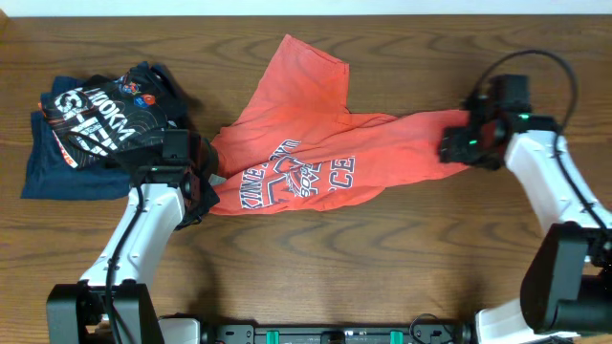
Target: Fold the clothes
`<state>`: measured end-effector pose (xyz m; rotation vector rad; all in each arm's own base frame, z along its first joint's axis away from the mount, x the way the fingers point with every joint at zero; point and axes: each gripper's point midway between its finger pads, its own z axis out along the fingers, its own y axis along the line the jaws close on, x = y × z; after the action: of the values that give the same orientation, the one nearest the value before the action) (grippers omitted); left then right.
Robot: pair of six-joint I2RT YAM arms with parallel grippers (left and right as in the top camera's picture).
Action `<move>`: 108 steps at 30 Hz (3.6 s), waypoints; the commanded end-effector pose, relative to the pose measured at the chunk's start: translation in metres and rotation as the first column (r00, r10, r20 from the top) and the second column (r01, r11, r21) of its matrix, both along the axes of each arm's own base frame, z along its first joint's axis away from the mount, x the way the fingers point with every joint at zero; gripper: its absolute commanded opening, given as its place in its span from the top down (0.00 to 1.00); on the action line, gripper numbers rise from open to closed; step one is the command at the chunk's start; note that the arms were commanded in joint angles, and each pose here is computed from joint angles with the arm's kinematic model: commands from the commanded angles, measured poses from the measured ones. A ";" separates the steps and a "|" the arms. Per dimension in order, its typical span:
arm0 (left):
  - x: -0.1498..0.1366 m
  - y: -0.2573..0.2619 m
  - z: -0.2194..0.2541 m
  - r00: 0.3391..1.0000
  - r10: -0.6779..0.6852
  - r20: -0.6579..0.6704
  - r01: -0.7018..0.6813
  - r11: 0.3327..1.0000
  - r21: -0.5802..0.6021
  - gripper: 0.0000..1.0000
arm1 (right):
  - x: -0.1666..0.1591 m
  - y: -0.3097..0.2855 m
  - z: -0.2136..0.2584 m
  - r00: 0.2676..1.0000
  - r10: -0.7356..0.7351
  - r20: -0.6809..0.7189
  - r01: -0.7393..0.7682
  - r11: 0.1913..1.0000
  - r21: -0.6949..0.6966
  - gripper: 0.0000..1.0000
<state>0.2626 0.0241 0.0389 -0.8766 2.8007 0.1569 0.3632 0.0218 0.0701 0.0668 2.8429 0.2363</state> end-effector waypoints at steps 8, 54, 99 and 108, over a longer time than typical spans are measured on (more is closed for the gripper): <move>-0.001 0.004 0.000 1.000 -0.004 -0.003 0.004 1.000 0.024 0.94 | -0.066 0.130 -0.034 0.918 0.388 -0.078 -0.383 0.921 0.073 0.30; -0.002 0.004 0.000 1.000 -0.004 -0.006 0.004 1.000 0.024 0.93 | -0.072 0.163 -0.078 0.980 0.199 -0.004 -0.199 0.979 -0.048 0.99; 0.020 0.002 0.004 0.996 -0.006 0.084 0.006 1.000 0.009 0.94 | -0.054 0.011 -0.029 0.992 -0.074 -0.105 0.061 0.991 -0.119 0.51; 0.017 0.002 0.003 0.997 -0.006 0.071 0.006 1.000 0.009 0.94 | -0.025 0.024 -0.062 0.995 -0.069 -0.075 0.065 0.996 -0.060 0.48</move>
<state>0.2824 0.0226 0.0428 -0.8523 2.7307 0.1084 0.3356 0.0353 0.0144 0.1582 2.9156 0.0910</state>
